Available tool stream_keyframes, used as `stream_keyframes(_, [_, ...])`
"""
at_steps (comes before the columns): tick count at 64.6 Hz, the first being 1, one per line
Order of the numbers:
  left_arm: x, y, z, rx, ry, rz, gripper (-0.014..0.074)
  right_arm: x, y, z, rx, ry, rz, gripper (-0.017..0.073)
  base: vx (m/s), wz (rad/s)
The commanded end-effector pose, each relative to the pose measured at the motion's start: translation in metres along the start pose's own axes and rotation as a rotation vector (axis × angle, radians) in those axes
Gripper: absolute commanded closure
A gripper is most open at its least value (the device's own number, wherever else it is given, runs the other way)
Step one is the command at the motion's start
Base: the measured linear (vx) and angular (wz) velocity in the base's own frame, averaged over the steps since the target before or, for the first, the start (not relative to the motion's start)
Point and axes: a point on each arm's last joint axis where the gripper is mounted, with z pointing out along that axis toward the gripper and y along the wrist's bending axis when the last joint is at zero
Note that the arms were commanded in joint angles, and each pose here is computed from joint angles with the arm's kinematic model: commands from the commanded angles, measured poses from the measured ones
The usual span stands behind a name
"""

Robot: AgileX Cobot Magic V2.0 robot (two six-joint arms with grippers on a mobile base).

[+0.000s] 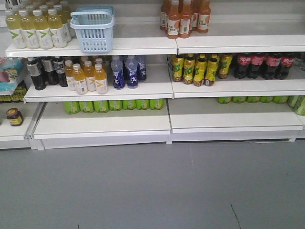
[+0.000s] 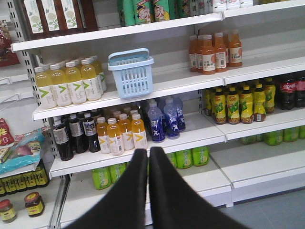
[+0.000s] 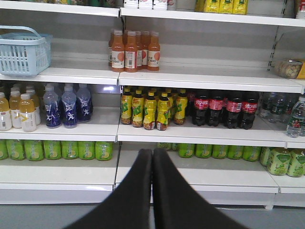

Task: Place coke in basket with both arms
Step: 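Drive the base toward the shelf holding the light-blue basket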

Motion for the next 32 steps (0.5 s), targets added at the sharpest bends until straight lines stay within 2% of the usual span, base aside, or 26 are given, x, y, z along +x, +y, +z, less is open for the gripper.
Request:
stream_keyframes(1, [-0.0190, 0.0006, -0.0033, -0.002, -0.123, -0.006, 0.0600, -0.0050, -0.0005, -0.0008, 0.010, -0.082, -0.009, 0.0569, 0.16, -0.04])
stream_keyframes(32, [-0.0190, 0.0006, -0.0033, -0.002, -0.123, -0.006, 0.0600, -0.0050, -0.0005, -0.0008, 0.010, -0.082, -0.009, 0.0569, 0.13, -0.01])
